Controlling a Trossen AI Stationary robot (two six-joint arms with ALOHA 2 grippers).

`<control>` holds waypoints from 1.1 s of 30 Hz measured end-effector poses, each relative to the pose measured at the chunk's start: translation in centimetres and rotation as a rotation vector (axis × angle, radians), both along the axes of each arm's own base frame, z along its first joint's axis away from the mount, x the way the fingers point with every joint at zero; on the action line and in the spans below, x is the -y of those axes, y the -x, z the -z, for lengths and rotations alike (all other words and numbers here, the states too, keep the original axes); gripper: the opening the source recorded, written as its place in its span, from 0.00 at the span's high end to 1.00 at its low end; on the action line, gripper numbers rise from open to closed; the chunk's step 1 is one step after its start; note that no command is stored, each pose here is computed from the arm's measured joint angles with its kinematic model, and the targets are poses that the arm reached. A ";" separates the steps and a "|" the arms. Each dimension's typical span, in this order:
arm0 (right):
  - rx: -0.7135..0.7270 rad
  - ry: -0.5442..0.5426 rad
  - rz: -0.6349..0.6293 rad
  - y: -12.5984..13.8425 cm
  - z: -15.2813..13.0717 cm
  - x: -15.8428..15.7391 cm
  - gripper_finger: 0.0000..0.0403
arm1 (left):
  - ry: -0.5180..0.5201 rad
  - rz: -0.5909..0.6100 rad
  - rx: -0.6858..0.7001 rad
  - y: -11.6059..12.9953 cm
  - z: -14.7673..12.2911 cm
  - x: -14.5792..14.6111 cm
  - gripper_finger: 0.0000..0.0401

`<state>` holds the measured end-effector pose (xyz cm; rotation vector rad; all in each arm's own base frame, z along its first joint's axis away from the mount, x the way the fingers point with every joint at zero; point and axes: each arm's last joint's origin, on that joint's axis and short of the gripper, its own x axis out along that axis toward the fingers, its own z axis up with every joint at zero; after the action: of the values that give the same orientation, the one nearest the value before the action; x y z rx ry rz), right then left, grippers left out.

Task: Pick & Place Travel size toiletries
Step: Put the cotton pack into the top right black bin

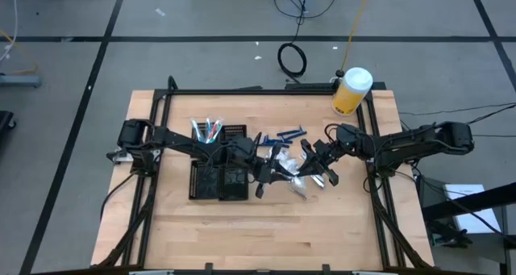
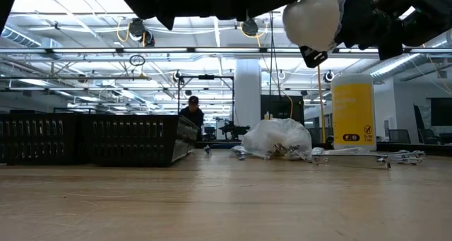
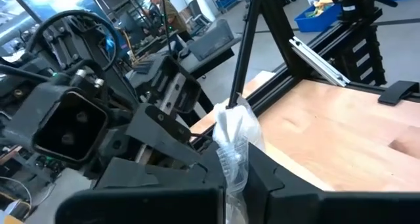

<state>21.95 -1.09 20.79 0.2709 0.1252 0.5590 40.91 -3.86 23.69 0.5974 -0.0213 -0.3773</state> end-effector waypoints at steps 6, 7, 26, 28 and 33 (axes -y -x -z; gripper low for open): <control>-0.047 0.043 0.018 0.0 0.7 -0.1 0.77 | 0.080 -0.005 -0.071 1.3 -1.8 0.0 0.99; -0.059 0.046 0.026 0.0 0.8 0.0 0.74 | 0.100 -0.011 -0.093 1.8 -2.5 -0.1 0.99; -0.230 0.079 0.280 0.3 2.4 1.9 0.53 | 0.542 -0.651 -0.185 12.9 0.1 -5.8 1.00; -0.227 0.079 0.280 0.3 2.4 1.9 0.54 | 0.660 -0.754 -0.158 14.0 1.6 -6.7 1.00; -0.224 0.082 0.280 0.3 2.4 1.9 0.55 | 0.888 -0.962 -0.172 15.9 4.8 -7.9 1.00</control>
<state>21.63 -2.98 18.40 0.2649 0.3212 0.2438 24.97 4.00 18.88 -0.3387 0.2470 0.5181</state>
